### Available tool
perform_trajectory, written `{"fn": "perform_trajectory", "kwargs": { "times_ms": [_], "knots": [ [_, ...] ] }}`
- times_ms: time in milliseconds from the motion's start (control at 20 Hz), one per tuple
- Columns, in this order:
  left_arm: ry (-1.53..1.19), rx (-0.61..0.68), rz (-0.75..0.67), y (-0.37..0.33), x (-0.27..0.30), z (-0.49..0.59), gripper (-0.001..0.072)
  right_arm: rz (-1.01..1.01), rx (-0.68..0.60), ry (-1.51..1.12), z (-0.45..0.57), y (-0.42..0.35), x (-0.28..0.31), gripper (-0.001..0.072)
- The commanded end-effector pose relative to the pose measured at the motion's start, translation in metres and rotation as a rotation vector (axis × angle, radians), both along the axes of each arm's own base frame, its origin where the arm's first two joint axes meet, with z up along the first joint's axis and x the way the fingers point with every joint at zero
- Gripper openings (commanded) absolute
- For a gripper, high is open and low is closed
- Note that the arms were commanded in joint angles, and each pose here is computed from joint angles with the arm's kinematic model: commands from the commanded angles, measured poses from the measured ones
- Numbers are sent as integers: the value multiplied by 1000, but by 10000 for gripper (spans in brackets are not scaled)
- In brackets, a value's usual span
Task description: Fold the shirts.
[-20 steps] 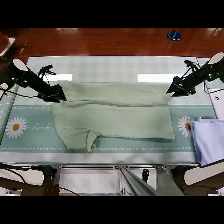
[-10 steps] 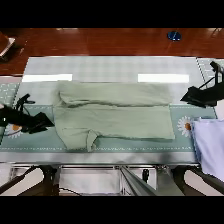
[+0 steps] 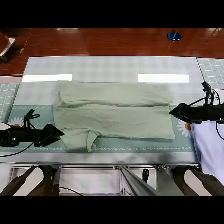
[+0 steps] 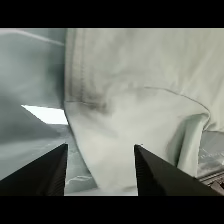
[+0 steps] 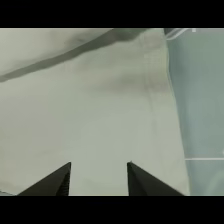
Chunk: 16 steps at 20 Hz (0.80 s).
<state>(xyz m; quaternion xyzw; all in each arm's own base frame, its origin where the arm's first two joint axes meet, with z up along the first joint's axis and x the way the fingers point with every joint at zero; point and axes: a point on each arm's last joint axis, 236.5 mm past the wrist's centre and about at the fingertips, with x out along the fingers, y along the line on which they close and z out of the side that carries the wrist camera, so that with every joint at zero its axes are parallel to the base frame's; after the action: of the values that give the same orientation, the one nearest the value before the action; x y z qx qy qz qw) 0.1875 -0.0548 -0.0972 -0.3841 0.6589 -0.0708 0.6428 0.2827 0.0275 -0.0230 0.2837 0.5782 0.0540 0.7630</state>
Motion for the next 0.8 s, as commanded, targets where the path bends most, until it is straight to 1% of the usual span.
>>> {"fn": "perform_trajectory", "kwargs": {
  "times_ms": [0, 50, 150, 200, 250, 300, 400, 450, 600, 750],
  "knots": [
    [12, -9, 38, -15, -1, -13, 506, -37, 17, -36, 0, 1, 7, 411],
    [12, -17, 37, -22, -1, -16, 506, -67, 12, -46, 1, -6, 11, 411],
    [32, -11, -33, -37, -13, -25, 503, -165, 11, -48, 1, -30, 14, 411],
    [31, -3, -61, -41, -15, -27, 389, -206, 3, -35, -1, -45, 10, 411],
    [23, 2, -72, -43, -14, -27, 123, -232, -21, 2, -6, -61, -1, 411],
    [16, -4, -66, -45, -11, -26, 39, -242, -58, 80, -15, -75, -22, 411],
    [-2, -11, -55, -45, -4, -21, 26, -217, -127, 265, -33, -87, -69, 411],
    [-12, -11, -51, -45, 0, -19, 27, -216, -116, 312, -40, -82, -81, 411],
    [-26, -15, -43, -45, 6, -16, 27, -190, -12, 393, -53, -53, -103, 411],
    [-32, -13, -52, -45, 6, -16, 27, -179, 52, 402, -58, -36, -108, 411]
  ]
}}
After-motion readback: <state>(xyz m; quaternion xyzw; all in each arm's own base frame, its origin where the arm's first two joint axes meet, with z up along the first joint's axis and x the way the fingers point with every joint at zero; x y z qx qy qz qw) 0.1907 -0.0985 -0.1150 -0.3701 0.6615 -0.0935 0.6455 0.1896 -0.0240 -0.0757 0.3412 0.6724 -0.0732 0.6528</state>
